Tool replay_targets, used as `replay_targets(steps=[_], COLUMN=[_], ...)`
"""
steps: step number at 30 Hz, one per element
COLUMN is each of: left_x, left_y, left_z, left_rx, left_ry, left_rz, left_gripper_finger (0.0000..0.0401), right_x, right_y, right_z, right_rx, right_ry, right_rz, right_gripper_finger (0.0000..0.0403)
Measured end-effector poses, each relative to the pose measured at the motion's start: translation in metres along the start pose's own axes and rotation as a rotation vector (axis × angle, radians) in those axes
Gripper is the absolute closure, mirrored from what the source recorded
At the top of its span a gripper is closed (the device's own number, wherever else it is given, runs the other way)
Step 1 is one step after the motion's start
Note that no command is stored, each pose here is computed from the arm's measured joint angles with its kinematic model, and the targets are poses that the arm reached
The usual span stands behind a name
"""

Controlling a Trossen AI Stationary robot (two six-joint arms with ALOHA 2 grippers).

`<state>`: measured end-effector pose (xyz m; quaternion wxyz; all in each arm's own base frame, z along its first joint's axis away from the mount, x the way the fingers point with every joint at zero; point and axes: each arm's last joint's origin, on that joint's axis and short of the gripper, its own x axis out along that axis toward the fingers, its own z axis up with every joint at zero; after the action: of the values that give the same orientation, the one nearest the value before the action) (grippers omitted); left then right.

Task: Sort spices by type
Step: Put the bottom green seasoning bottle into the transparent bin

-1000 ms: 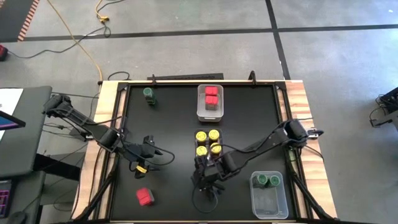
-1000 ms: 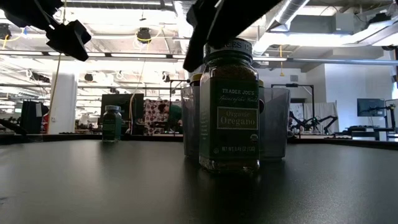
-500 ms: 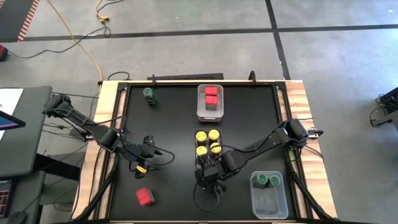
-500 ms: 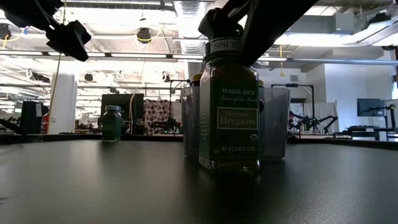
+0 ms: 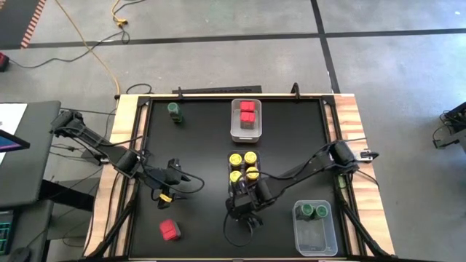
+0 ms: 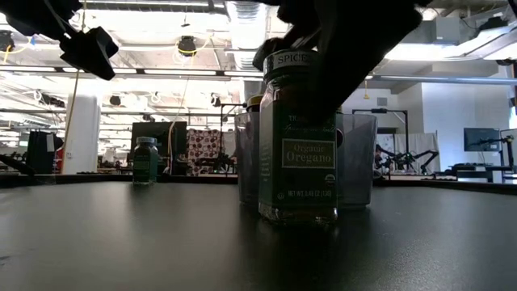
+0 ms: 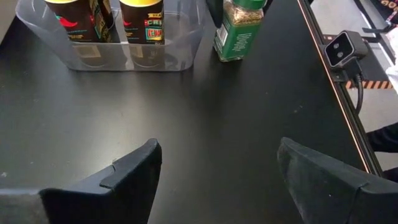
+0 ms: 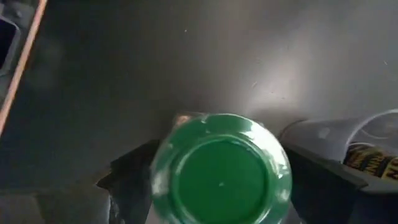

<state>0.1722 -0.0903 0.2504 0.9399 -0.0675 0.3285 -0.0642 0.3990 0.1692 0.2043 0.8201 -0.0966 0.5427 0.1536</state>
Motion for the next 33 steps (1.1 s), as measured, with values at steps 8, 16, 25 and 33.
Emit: replay_targets(steps=[8,16,25,33], left_x=[0.0,0.0,0.0,0.0], left_y=[0.0,0.0,0.0,0.0], left_z=[0.0,0.0,0.0,-0.001], left_rx=[0.002,0.003,0.004,0.005], left_ry=[0.001,0.001,0.002,0.004], left_rz=[0.007,0.008,0.009,0.009], left_gripper_finger=[0.0093,0.0093,0.0093,0.0093], right_x=[0.004,0.004,0.004,-0.006], right_y=[0.0,-0.002,-0.002,0.002], right_z=[0.0,0.0,0.0,0.007], right_rx=[0.058,0.062,0.065,0.091], right_ry=[0.0,0.001,0.0,-0.03], right_rz=[0.002,0.002,0.002,0.014], right_gripper_finger=[0.0076,0.0113,0.0185,0.0186])
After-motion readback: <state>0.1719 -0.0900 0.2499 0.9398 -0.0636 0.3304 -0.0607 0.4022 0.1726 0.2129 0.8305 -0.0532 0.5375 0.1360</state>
